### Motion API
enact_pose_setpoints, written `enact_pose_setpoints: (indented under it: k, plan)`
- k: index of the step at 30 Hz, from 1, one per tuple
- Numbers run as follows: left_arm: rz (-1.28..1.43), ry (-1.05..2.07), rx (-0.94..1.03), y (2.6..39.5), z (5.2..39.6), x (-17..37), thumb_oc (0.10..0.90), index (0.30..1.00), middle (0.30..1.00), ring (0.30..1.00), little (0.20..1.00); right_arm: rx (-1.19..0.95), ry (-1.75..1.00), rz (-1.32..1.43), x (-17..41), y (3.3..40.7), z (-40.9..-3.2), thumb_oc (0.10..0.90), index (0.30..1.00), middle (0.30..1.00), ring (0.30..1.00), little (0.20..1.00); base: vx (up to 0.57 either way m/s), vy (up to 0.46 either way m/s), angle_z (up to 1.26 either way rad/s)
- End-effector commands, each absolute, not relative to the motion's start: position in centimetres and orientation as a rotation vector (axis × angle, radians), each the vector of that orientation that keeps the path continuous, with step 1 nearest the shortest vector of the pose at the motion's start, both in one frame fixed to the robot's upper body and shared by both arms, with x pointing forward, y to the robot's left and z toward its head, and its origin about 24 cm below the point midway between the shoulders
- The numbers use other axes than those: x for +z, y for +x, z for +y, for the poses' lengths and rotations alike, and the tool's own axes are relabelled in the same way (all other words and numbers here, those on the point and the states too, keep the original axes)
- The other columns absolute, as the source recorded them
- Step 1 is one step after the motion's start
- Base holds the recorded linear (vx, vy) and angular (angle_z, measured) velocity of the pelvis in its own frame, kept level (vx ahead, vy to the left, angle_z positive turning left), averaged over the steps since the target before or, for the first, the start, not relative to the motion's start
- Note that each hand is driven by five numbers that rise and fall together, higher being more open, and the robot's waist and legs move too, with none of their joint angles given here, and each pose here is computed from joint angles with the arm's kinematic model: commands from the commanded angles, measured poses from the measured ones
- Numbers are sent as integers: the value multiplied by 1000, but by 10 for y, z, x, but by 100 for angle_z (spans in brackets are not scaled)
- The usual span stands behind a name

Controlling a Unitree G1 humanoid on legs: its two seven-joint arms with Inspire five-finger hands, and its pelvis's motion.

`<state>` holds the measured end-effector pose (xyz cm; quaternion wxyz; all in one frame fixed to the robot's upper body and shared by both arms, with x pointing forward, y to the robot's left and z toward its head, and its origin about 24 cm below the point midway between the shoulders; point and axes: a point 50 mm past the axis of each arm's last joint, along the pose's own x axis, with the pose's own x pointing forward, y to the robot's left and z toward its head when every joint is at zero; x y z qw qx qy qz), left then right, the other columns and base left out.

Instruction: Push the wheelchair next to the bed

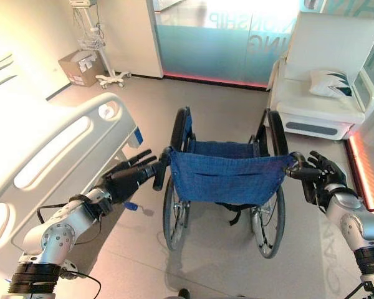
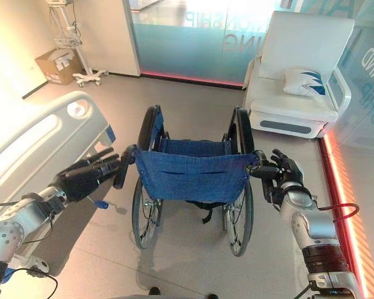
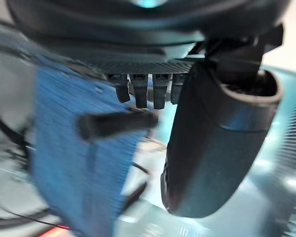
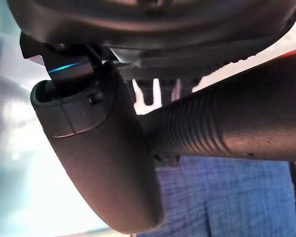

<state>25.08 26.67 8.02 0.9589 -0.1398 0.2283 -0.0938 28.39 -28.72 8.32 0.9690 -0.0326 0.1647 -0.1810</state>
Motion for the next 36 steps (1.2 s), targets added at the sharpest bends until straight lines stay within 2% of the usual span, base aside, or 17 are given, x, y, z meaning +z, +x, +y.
enact_pose_setpoints:
  k: [1, 12, 24, 36]
  plan:
    - [355, -251, -228, 268, 267, 116, 800, 900, 900, 900, 900, -455, -198, 139, 141, 299, -305, 800, 900, 900, 900, 900, 0, 0, 0]
    - [459, -264, -159, 275, 267, 111, 800, 900, 900, 900, 900, -441, -199, 139, 140, 302, -301, 800, 900, 900, 900, 900, 0, 0, 0]
    - [250, -487, -208, 295, 245, 143, 800, 900, 900, 900, 900, -422, -193, 143, 139, 309, -294, 800, 900, 900, 900, 900, 0, 0, 0]
    - [122, -567, -285, 310, 229, 172, 800, 900, 900, 900, 900, -402, -204, 155, 140, 318, -285, 800, 900, 900, 900, 900, 0, 0, 0]
